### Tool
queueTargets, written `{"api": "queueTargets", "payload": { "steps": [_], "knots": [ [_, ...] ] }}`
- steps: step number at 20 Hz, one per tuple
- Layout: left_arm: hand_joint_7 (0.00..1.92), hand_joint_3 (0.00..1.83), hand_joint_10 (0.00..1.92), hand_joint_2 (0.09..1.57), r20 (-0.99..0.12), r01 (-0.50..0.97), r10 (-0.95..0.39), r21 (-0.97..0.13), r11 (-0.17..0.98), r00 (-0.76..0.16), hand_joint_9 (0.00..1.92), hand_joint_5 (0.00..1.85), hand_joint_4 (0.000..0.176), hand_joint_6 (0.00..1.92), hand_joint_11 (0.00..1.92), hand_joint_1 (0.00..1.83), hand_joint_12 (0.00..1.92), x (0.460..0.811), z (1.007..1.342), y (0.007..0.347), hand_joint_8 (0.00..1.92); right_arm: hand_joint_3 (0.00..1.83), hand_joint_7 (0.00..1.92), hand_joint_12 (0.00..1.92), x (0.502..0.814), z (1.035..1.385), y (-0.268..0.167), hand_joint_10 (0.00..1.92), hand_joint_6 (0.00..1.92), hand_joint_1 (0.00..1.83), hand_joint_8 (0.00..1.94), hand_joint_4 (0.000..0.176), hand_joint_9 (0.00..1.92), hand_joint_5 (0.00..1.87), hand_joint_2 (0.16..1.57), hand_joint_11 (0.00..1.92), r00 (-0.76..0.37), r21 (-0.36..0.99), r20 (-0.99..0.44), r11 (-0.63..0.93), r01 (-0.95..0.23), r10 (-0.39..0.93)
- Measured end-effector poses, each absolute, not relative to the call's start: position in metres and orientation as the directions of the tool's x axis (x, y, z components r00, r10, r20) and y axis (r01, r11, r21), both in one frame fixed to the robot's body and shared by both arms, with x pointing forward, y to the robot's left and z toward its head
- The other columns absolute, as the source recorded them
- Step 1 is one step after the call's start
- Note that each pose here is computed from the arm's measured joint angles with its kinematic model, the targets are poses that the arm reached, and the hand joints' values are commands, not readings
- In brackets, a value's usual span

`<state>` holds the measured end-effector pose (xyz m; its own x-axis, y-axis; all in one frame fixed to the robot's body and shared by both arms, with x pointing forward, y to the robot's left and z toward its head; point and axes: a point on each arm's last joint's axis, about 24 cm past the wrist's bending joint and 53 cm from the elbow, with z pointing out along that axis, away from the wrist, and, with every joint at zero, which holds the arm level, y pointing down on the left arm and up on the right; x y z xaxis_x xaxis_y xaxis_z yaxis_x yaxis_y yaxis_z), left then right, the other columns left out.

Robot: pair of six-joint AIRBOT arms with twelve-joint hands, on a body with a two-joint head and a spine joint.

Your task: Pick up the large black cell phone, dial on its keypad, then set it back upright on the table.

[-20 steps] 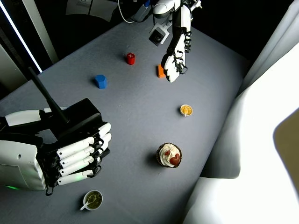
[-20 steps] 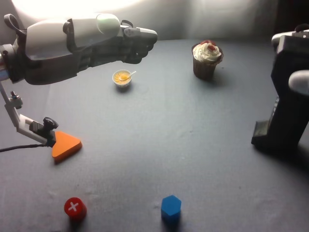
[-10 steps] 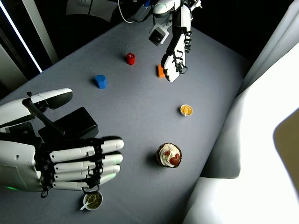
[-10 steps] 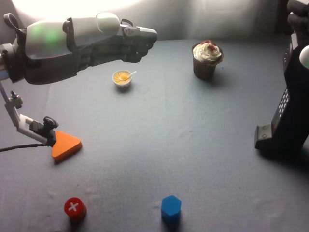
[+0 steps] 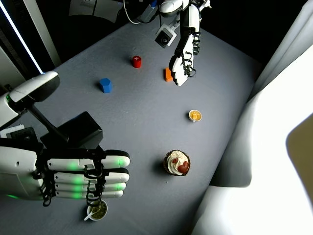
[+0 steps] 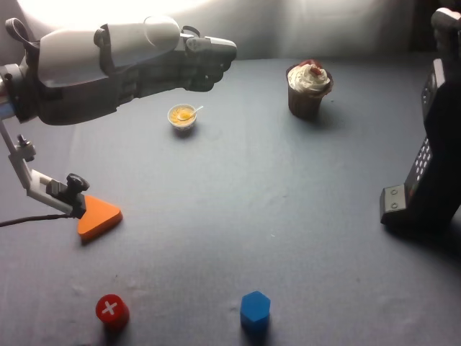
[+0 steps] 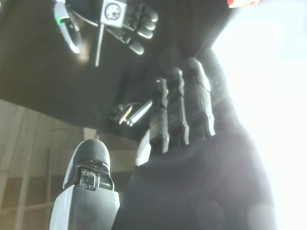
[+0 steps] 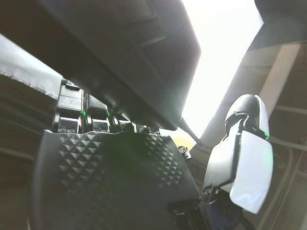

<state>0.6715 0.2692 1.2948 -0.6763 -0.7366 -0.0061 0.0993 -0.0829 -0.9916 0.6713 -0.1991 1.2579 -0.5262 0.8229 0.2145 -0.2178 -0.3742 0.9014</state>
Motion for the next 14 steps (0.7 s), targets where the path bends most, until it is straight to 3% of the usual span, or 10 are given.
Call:
{"api": "queueTargets", "payload": {
  "steps": [5,8,10,14],
  "knots": [
    [0.28,0.00,0.00,1.23,-0.006,0.099,-0.737,-0.992,-0.083,-0.676,0.21,0.31,0.000,0.00,0.00,0.00,0.46,0.6715,1.2949,0.2692,0.00,0.00,0.00,0.00,0.6710,1.2593,-0.1998,0.00,0.00,0.21,0.00,0.176,0.00,0.00,0.78,0.00,-0.525,0.900,0.215,-0.375,-0.219,0.823],
    [0.28,0.00,0.01,1.22,-0.006,0.099,-0.737,-0.992,-0.083,-0.676,0.23,0.31,0.000,0.00,0.00,0.00,0.53,0.6716,1.2949,0.2693,0.00,0.00,0.00,0.00,0.6711,1.2607,-0.2021,0.00,0.00,0.20,0.00,0.160,0.00,0.00,0.79,0.00,-0.522,0.901,0.212,-0.372,-0.223,0.826],
    [0.27,0.00,0.00,1.22,-0.006,0.099,-0.737,-0.992,-0.084,-0.676,0.22,0.30,0.000,0.00,0.00,0.00,0.52,0.6716,1.2950,0.2693,0.00,0.00,0.00,0.00,0.6711,1.2617,-0.2037,0.00,0.00,0.19,0.00,0.167,0.00,0.00,0.79,0.00,-0.520,0.901,0.210,-0.370,-0.226,0.828],
    [0.28,0.00,0.00,1.23,-0.006,0.099,-0.737,-0.992,-0.084,-0.676,0.22,0.31,0.000,0.00,0.00,0.02,0.51,0.6715,1.2949,0.2693,0.00,0.00,0.00,0.00,0.6654,1.2645,-0.2064,0.00,0.00,0.19,0.00,0.161,0.00,0.00,0.80,0.00,-0.519,0.903,0.208,-0.366,-0.224,0.829]
  ]
}}
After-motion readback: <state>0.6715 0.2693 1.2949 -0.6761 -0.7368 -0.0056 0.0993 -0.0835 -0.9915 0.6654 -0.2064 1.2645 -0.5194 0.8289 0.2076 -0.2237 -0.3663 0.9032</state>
